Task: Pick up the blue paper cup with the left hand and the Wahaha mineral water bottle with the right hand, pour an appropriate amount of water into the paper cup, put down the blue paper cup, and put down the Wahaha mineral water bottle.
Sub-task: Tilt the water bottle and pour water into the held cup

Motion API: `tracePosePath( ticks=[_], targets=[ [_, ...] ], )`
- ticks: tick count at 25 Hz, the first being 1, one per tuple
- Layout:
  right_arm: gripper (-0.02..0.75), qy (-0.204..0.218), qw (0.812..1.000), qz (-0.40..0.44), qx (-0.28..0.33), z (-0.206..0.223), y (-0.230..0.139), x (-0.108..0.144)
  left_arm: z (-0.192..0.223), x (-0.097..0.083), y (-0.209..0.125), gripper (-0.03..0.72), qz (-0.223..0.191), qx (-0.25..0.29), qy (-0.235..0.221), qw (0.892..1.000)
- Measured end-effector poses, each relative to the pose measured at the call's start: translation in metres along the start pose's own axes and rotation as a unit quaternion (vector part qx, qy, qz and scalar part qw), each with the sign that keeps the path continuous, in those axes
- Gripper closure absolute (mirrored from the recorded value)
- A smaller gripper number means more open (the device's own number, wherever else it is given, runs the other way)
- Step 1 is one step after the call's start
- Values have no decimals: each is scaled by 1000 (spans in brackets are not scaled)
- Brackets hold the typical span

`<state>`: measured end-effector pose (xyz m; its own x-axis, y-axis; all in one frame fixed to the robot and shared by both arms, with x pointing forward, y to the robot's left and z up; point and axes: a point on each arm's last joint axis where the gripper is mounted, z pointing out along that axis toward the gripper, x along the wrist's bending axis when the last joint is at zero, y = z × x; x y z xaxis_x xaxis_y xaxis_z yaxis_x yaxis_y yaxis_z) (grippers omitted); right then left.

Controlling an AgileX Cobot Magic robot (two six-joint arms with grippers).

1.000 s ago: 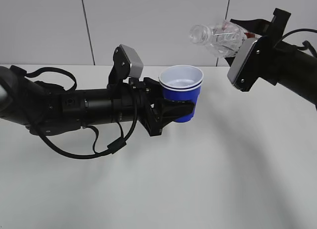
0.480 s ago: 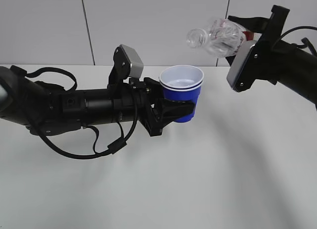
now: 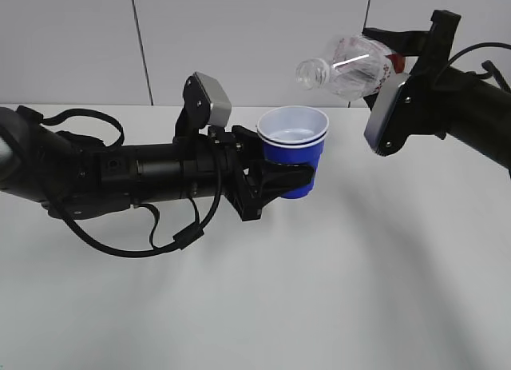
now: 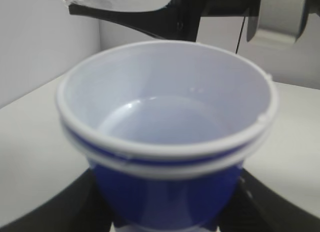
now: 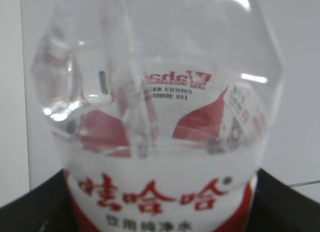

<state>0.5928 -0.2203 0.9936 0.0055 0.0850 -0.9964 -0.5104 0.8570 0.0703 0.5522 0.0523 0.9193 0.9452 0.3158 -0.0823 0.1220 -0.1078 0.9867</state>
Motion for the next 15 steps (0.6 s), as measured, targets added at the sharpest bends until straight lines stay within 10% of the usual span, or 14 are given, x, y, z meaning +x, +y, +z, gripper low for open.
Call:
tracePosePath(
  ticks=[15],
  targets=[
    [268, 0, 999, -34, -1, 0, 0, 0, 0, -4, -2, 263, 16, 13, -22, 1000]
  ],
)
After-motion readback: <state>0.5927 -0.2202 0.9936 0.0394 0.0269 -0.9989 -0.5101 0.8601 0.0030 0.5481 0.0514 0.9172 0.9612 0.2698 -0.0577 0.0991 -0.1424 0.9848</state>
